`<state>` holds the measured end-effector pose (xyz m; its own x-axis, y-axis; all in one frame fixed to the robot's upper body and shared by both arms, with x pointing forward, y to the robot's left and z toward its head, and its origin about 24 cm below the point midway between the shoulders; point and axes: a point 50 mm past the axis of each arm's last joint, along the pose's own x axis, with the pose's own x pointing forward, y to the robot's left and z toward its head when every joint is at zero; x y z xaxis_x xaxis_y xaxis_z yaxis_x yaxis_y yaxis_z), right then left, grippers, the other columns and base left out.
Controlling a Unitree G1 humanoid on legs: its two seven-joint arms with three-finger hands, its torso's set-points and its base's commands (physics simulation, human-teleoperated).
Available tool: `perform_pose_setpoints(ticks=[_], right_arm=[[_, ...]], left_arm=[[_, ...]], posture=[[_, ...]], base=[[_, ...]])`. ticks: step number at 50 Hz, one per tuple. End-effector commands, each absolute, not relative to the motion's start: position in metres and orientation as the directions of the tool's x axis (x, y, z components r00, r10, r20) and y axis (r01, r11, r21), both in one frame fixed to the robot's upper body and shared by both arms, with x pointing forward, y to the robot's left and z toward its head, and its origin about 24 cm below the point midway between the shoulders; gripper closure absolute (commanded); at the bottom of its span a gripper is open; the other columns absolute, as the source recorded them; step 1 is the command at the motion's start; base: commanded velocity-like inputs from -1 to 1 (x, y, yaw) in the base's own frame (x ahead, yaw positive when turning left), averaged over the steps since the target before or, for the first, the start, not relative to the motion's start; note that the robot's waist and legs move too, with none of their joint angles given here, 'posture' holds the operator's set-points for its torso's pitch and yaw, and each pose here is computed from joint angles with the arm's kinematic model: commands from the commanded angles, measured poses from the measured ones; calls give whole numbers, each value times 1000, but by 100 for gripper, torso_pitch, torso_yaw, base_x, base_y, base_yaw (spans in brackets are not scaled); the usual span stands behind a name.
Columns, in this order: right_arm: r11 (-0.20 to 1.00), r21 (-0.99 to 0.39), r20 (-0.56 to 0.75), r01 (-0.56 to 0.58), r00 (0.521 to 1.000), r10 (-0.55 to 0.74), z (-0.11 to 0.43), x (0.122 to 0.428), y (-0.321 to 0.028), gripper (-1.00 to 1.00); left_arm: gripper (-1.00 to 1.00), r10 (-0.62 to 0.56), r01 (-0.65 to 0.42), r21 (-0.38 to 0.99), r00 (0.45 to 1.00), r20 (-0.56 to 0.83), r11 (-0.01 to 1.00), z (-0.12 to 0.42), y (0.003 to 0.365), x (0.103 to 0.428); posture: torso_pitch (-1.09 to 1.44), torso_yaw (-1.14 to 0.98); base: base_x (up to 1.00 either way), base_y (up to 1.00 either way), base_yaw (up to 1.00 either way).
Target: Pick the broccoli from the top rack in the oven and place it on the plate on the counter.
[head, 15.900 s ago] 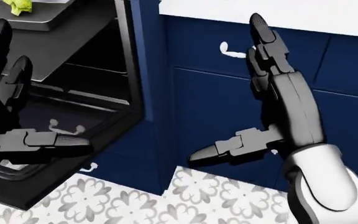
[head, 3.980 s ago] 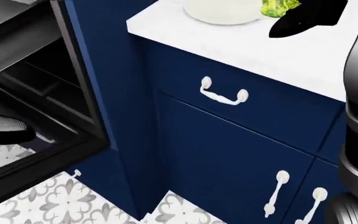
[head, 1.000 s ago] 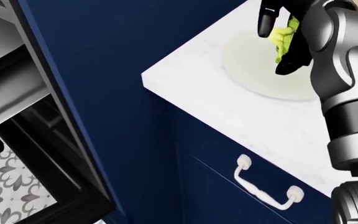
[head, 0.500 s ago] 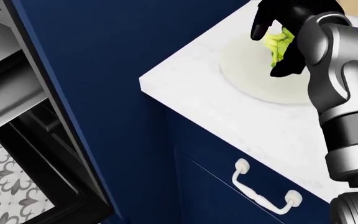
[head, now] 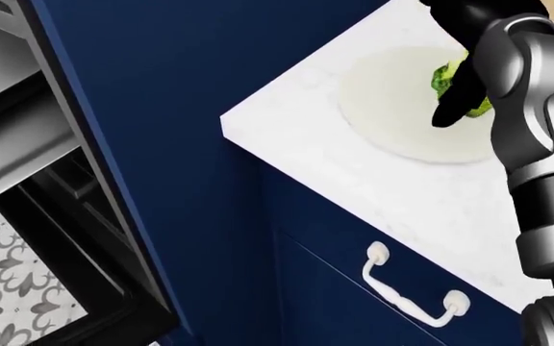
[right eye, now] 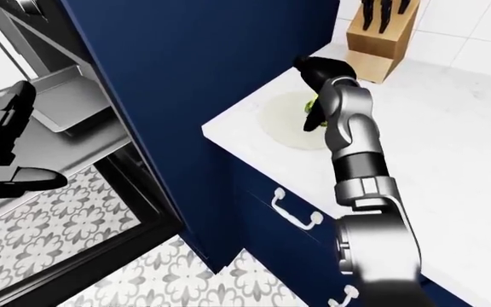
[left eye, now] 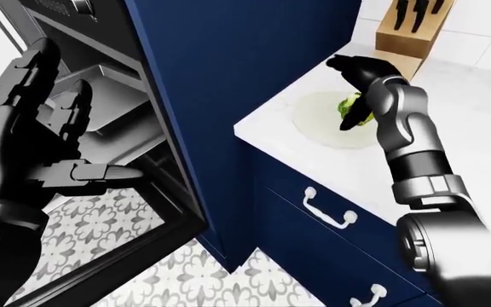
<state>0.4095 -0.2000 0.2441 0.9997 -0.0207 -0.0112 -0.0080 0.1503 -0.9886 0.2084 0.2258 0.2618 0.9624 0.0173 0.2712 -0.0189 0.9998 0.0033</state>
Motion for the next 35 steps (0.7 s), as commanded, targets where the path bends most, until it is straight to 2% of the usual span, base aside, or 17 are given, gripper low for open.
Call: perform_pose_setpoints(ticks=[1,9,16,20,21,27,33,35], right_arm=[[147,-985,88,88,996,-8,274,405,-198,-66],[150,-984,99,99,995,-7,282,401,-202,-63],[166,-979,123,119,992,15,302,382,-205,-65],[215,-968,137,128,990,29,308,366,-209,-69],[258,-957,148,133,988,40,311,361,-210,-68],[296,-939,199,173,978,57,326,318,-222,-68],[356,-898,295,258,954,54,327,242,-238,-71],[365,-891,307,270,951,47,324,227,-244,-70]], left_arm=[[-100,23,-29,13,942,334,999,272,226,204],[-100,23,-29,13,942,333,999,272,225,204],[-100,28,-34,12,942,333,999,272,227,204],[-100,45,-49,3,942,332,999,271,232,202],[-100,47,-51,3,942,332,999,272,233,202],[-100,55,-60,4,941,333,998,273,237,200],[-100,89,-90,-11,941,325,996,266,250,195],[-100,95,-96,-12,941,326,995,266,253,194]], posture=[[0,0],[0,0],[0,0],[0,0],[0,0],[0,0],[0,0],[0,0]], base=[[0,0,0],[0,0,0],[0,0,0],[0,0,0],[0,0,0],[0,0,0],[0,0,0],[0,0,0]])
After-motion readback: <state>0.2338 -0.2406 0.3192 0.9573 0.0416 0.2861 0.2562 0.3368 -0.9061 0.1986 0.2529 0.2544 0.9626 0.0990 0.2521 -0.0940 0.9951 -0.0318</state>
